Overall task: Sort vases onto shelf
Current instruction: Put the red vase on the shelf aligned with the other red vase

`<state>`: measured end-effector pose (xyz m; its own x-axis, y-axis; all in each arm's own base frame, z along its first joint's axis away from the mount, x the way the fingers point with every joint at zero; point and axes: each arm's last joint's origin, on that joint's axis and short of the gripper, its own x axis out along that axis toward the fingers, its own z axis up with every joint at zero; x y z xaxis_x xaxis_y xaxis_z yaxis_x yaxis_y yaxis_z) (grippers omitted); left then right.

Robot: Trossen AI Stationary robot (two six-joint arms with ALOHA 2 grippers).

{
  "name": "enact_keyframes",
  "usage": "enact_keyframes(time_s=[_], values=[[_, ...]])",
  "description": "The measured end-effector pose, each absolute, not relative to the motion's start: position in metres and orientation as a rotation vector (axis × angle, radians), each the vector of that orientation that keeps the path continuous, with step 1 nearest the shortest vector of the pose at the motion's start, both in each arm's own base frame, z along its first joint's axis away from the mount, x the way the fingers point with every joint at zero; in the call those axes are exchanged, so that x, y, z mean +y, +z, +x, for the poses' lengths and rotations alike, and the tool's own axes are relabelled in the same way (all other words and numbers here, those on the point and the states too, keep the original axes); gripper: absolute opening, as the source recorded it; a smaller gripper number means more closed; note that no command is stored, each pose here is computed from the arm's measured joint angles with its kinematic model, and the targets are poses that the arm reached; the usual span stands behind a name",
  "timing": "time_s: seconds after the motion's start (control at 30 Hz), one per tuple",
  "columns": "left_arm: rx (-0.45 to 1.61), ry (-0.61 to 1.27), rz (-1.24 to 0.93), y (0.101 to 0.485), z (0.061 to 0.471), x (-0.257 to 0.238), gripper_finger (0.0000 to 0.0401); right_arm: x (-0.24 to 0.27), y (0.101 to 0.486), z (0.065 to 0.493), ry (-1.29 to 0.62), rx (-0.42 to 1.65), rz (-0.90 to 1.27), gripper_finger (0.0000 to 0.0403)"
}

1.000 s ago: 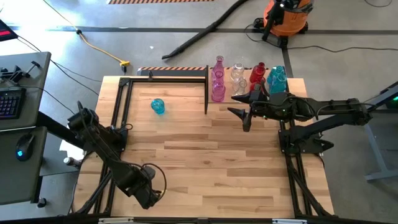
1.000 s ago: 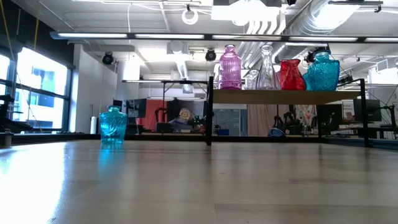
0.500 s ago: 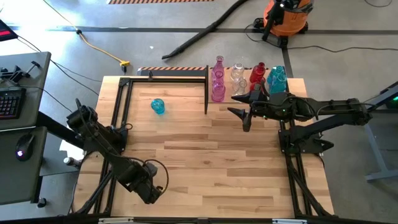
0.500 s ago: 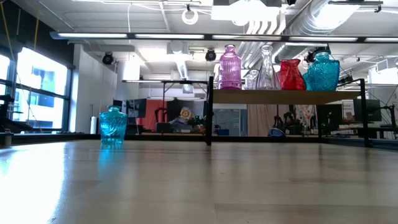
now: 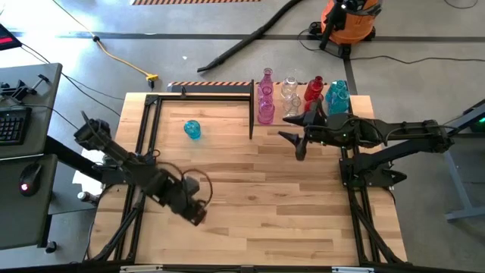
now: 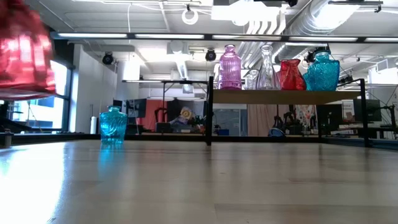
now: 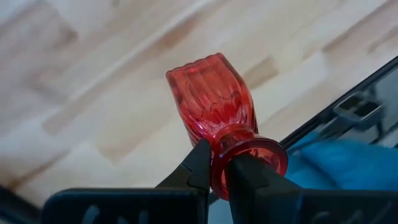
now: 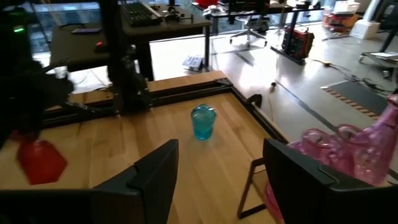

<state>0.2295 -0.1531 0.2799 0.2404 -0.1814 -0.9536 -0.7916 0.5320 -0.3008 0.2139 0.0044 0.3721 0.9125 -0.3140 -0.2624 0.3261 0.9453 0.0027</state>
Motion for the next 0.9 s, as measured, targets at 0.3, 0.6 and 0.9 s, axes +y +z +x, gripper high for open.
enact_keyframes(time_s=[0.3,0.6,0.9], values=[[1.14,0.514,-0.956,0.3,0.241,-0.101,0.0015,0.008,0.372,0.215,-0.191,0.27,0.068,0.0218],[0.982,0.438,-0.937,0.314,0.259,-0.059,0.0015,0.009,0.376,0.219,-0.187,0.214,0.119,0.0218],[0.853,0.297,-0.892,0.323,0.276,-0.032,0.0015,0.011,0.372,0.24,-0.167,0.175,0.127,0.0218]])
